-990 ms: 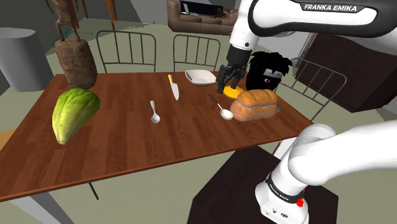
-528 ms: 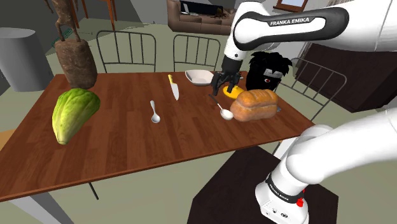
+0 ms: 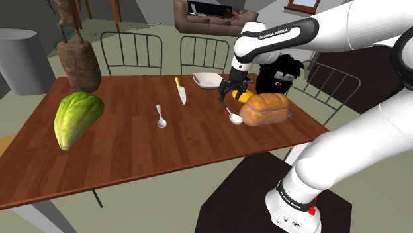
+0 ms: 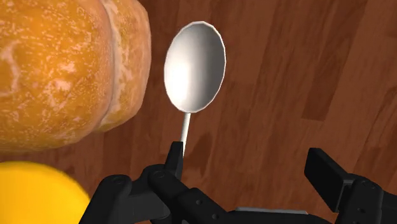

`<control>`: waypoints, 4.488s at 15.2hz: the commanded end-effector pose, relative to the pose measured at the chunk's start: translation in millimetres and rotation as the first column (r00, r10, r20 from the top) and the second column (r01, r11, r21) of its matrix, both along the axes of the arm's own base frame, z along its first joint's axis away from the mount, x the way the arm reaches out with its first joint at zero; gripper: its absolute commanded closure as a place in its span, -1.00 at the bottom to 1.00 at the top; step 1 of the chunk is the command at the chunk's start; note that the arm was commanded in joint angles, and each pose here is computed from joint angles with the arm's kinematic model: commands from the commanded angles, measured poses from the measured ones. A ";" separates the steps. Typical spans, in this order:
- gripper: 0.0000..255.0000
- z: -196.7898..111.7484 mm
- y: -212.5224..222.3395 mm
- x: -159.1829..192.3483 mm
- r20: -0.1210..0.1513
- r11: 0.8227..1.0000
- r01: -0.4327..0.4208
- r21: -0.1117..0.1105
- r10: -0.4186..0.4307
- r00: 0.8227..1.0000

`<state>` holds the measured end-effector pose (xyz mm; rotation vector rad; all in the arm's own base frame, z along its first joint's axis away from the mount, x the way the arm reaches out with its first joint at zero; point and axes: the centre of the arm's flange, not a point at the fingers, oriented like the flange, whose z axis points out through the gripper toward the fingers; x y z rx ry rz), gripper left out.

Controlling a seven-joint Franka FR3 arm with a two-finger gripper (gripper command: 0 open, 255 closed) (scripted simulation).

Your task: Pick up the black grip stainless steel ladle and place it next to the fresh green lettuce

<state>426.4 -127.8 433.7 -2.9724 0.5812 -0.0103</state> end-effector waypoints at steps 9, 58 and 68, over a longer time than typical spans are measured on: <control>-1.00 -72.4 -58.3 20.3 -0.009 0.991 0.132 0.007 -0.132 0.991; 1.00 46.2 -55.6 21.1 -0.009 0.991 0.132 0.007 -0.132 0.991; 1.00 98.9 -55.6 21.1 -0.009 0.991 0.132 0.007 -0.132 0.991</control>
